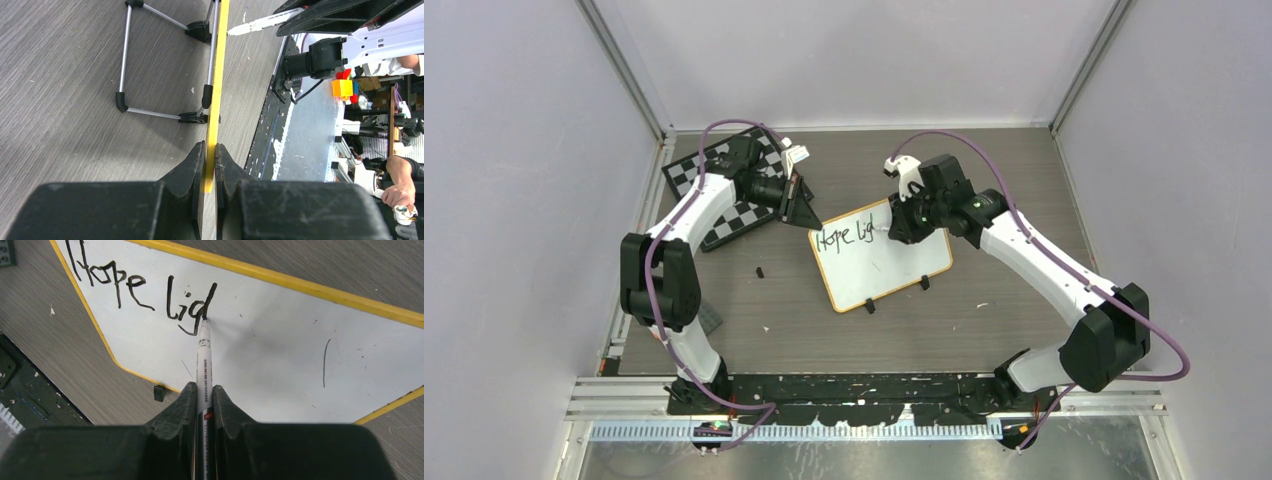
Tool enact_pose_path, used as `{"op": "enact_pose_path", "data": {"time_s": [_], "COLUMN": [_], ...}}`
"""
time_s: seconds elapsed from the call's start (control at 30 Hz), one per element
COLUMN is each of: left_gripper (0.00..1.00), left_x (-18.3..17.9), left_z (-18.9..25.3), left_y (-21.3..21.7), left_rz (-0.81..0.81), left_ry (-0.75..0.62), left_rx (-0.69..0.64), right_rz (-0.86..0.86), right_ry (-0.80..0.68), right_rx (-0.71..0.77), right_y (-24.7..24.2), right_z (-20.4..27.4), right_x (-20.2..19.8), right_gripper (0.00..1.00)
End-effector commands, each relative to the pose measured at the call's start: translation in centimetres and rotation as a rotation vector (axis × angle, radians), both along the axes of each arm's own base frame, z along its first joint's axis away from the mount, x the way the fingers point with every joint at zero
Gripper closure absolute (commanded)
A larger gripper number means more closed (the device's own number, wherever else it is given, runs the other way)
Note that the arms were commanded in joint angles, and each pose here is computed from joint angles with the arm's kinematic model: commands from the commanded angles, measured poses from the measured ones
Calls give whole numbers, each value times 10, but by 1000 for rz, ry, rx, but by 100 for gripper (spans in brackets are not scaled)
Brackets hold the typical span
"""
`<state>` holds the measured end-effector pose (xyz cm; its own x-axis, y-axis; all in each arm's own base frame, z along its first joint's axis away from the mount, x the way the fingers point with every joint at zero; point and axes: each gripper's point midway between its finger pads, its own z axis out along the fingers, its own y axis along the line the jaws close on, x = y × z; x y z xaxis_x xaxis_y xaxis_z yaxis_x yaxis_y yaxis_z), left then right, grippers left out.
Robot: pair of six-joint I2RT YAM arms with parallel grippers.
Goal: Write a sentence on the whiteboard
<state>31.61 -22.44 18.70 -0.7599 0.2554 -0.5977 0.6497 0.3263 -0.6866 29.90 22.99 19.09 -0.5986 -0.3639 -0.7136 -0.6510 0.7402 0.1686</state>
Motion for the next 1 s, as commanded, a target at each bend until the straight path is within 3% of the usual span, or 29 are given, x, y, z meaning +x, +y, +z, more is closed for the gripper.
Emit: {"op": "enact_pose_path", "data": {"time_s": [0.0, 0.97], "left_gripper": [100, 100], "left_x": [-1, -1], "left_z": [-18, -18], "left_y": [-4, -3], "left_rz": [-13, -15], "left_ry": [12, 13], "left_rx": [57, 58], "right_rz": [-12, -37], "right_ry": [-36, -112], "right_rx": [18, 21], "right_y": [-1, 0], "right_z": [8, 30], "right_x": [0, 20], "right_gripper": [100, 100]}}
